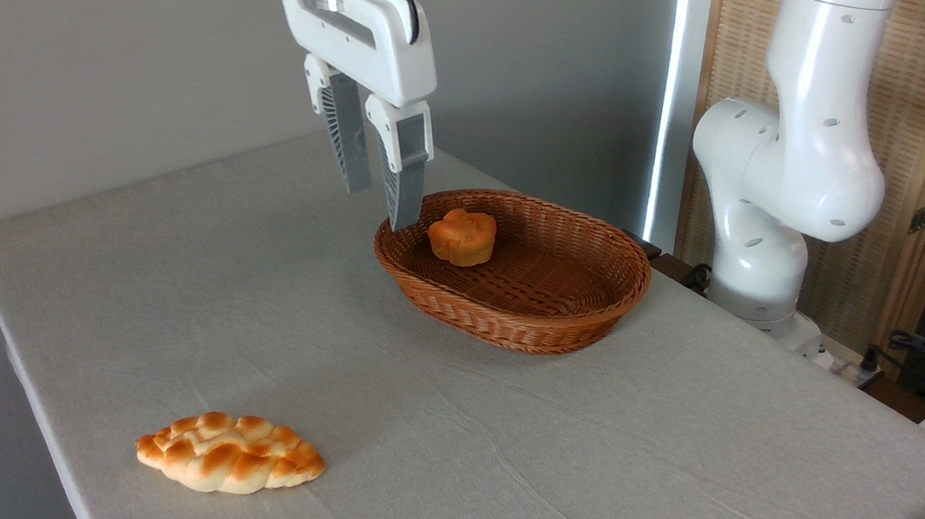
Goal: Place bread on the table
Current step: 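Lower the gripper down onto the round bun inside the basket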
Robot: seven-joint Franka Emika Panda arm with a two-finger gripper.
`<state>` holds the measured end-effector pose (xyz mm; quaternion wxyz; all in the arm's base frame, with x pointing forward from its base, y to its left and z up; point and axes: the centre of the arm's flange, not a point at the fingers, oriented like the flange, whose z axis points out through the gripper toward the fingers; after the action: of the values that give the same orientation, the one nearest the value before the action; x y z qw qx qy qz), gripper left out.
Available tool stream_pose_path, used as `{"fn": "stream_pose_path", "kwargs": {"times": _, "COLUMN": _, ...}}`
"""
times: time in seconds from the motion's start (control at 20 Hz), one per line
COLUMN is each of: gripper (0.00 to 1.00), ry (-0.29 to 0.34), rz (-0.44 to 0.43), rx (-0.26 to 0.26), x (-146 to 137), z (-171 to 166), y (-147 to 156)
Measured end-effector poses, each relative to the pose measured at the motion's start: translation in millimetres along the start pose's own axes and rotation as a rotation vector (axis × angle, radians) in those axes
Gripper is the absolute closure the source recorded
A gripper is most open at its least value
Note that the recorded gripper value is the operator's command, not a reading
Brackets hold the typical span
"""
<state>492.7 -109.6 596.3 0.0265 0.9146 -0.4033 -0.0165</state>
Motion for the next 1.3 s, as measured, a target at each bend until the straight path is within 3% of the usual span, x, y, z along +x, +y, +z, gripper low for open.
{"fn": "stream_pose_path", "kwargs": {"times": 0.25, "gripper": 0.00, "ry": 0.051, "rz": 0.020, "rx": -0.047, "x": -8.4, "z": 23.3, "y": 31.0}}
{"fn": "stream_pose_path", "kwargs": {"times": 0.65, "gripper": 0.00, "ry": -0.066, "rz": 0.165, "rx": -0.074, "x": 5.1, "z": 102.1, "y": 113.2}}
{"fn": "stream_pose_path", "kwargs": {"times": 0.85, "gripper": 0.00, "ry": -0.110, "rz": 0.305, "rx": -0.080, "x": -4.7, "z": 124.2, "y": 138.7}}
{"fn": "stream_pose_path", "kwargs": {"times": 1.0, "gripper": 0.00, "ry": -0.128, "rz": 0.343, "rx": -0.087, "x": -11.9, "z": 135.4, "y": 150.9}}
{"fn": "stream_pose_path", "kwargs": {"times": 1.3, "gripper": 0.00, "ry": -0.009, "rz": 0.346, "rx": -0.120, "x": 1.5, "z": 138.5, "y": 171.4}}
